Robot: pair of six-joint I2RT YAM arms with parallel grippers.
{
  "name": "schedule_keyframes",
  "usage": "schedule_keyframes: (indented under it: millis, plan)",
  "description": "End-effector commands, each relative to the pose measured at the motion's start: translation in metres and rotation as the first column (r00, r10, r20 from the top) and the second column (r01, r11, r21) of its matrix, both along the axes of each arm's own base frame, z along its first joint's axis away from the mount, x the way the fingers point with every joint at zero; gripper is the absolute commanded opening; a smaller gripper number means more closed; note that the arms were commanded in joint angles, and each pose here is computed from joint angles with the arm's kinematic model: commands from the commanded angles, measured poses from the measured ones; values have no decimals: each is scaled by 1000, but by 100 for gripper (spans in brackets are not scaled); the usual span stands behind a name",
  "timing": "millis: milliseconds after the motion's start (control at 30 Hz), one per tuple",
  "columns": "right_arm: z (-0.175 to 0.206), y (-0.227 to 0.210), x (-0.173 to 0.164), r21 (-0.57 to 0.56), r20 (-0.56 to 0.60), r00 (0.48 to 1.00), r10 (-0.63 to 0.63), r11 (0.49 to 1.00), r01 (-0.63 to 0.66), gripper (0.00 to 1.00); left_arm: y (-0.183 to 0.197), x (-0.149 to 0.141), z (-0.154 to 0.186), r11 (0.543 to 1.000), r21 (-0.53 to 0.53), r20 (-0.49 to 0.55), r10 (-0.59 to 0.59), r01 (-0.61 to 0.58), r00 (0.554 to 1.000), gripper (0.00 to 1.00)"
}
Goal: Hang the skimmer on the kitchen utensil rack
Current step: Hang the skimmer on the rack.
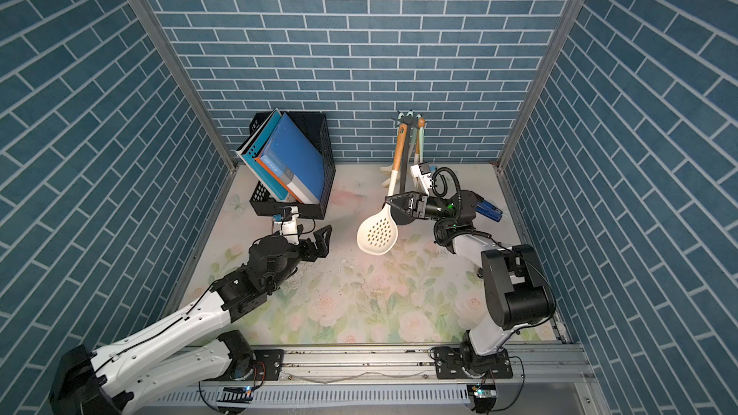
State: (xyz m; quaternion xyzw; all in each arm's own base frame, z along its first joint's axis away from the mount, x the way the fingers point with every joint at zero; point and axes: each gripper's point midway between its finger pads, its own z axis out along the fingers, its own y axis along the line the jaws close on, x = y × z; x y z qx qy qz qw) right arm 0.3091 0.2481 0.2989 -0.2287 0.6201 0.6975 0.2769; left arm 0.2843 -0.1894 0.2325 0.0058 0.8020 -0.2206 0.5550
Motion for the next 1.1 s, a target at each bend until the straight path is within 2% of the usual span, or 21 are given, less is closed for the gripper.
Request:
schedule_keyframes:
  millis: [0,533,1067]
  plan:
    - [18,-4,-6,22,83,997,2,1000,-3,0,0,2,0,1000,-12,4,2,-2,1000,100]
    - [29,-5,-14,24,129,992,9,1000,-12,0,-2,3,-1,1000,-12,1,-1,1,1000,100]
    - [27,-7,-12,20,120,993,8,1000,-10,0,-2,2,-4,1000,-8,-6,-2,2,1000,100]
